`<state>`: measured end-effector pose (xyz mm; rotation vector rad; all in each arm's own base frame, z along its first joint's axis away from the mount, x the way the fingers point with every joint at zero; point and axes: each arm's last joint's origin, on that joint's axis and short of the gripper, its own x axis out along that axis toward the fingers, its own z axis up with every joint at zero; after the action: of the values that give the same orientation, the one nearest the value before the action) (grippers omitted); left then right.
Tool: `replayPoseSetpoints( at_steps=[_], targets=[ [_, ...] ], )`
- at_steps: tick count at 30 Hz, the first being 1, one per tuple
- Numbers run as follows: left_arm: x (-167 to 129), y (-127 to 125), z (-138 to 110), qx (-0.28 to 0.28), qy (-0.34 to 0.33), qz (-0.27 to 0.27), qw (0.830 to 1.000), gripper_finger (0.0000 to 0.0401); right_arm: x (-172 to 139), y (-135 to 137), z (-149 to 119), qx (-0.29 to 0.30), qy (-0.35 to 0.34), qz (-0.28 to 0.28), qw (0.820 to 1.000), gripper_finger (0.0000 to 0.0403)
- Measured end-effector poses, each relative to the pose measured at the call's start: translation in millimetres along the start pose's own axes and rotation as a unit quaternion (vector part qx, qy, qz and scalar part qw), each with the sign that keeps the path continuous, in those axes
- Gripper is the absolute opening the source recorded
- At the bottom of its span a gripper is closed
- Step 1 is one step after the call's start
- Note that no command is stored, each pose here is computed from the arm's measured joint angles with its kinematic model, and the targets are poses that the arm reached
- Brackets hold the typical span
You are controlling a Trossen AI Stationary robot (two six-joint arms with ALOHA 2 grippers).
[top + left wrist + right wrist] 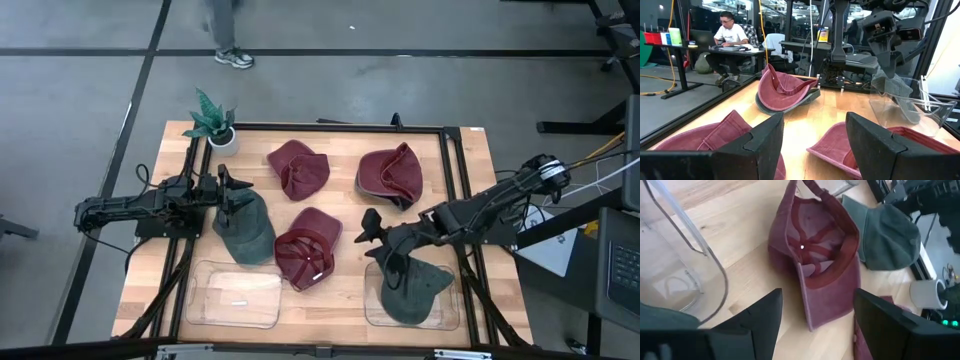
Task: Pick & Place hat
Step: Put the bottom red cap into the left transparent bin
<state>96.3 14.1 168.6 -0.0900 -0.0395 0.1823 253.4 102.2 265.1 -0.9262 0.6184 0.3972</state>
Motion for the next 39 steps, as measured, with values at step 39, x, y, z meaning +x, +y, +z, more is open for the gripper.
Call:
replayPoseSetpoints(
  at_steps=[39],
  targets=[
    [0,0,0,0.000,0.000,0.000,1.000,0.0210,70,-60,-93,0.080,0.023,0.056,0.995,0.0239]
  ],
)
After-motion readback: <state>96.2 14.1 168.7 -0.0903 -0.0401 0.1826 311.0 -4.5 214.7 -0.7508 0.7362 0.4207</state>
